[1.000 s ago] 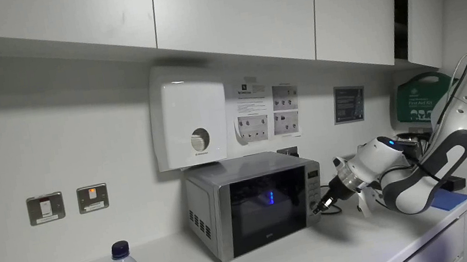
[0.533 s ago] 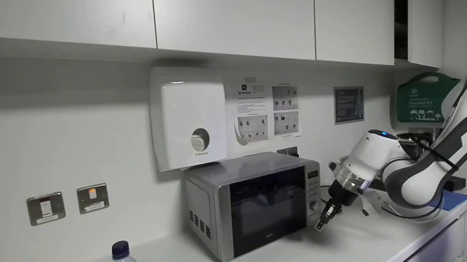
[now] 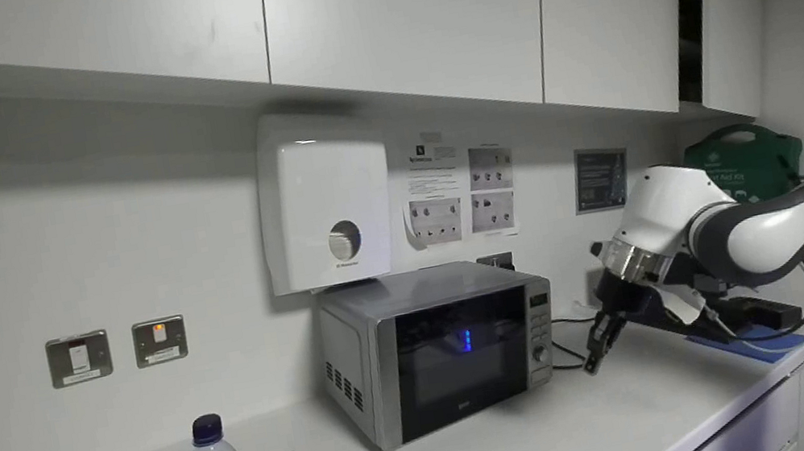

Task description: Press a button on the microwave to switch the light off

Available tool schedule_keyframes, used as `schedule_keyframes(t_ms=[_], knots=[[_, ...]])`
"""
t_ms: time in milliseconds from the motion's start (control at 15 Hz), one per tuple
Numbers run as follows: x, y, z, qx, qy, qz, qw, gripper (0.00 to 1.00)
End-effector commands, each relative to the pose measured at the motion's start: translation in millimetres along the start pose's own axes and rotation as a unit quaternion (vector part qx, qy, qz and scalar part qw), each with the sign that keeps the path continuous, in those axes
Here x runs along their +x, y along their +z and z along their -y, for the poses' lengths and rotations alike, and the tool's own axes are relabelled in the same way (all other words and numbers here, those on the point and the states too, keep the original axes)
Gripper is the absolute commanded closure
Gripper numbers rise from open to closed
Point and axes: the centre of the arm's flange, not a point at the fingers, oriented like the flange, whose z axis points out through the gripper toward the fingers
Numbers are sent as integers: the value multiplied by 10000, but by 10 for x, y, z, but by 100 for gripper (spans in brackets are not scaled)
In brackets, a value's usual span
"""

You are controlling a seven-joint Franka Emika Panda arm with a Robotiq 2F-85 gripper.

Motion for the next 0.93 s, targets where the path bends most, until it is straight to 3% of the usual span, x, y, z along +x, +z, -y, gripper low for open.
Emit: schedule_keyframes(t_ms=[0,267,867], knots=[[-165,-568,-179,-180,202,142,9995,100],[-257,-872,-341,-353,384,283,9982,100],[-524,-1337,-367,-486,546,33,9973,100]])
